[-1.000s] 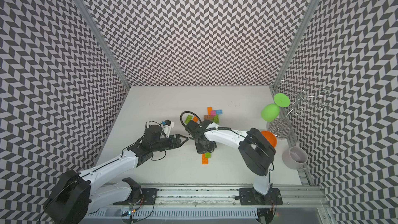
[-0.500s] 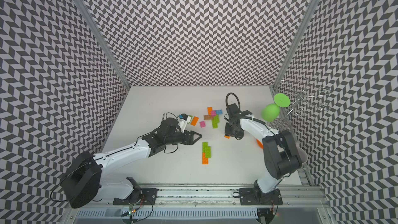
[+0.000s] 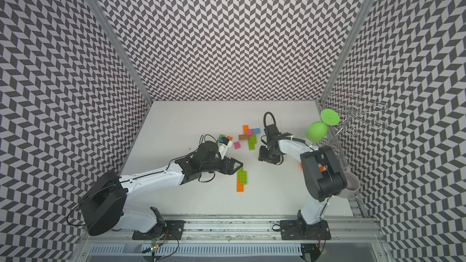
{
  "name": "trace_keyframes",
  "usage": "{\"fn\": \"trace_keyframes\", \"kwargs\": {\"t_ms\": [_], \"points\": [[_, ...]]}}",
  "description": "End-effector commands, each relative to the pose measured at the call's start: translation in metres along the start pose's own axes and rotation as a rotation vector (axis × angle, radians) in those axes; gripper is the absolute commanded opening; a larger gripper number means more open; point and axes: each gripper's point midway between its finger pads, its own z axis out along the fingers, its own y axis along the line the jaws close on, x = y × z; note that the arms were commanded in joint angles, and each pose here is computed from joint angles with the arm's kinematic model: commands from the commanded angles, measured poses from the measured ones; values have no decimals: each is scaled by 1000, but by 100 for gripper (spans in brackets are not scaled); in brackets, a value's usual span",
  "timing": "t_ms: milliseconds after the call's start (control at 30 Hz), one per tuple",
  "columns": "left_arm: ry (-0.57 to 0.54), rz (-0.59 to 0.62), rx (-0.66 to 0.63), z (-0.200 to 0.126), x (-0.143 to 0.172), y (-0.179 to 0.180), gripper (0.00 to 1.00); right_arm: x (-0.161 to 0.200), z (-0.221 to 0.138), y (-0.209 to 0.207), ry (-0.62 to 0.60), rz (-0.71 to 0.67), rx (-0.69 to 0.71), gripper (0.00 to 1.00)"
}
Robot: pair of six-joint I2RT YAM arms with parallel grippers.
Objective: Assemble a small pinwheel with lego
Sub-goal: Pick up the lego brick from the center of the board.
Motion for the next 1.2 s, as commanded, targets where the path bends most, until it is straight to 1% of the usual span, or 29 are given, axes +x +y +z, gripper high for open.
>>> {"fn": "trace_keyframes", "kwargs": {"t_ms": [0,33,100,267,333,433,533,633,733,933,1167], "points": [[-33,-3,2,-8,-6,1,73,-10,0,19,-33,-66,-107,49],[-43,-11,8,-10,-8,3,73,-12,-2,24,-44,-84,-131,48],[-65,-46,31,-17,-12,9,73,-16,-8,25,-73,-95,-124,47],[-152,-183,174,-42,-31,33,73,-24,-27,24,-145,-118,-75,46],[-177,-244,228,-52,-36,44,73,-26,-29,25,-150,-133,-30,45],[-215,-304,295,-65,-44,55,73,-28,-25,25,-140,-151,31,44],[-236,-348,330,-74,-48,64,73,-29,-20,26,-126,-151,40,43],[-256,-368,351,-82,-50,70,73,-31,-16,26,-114,-149,45,42],[-262,-374,340,-86,-50,75,73,-33,-13,28,-104,-153,39,42],[-262,-373,328,-87,-49,78,73,-35,-7,24,-91,-147,68,42],[-258,-375,323,-86,-48,80,73,-28,6,17,-40,-135,92,42]]}}
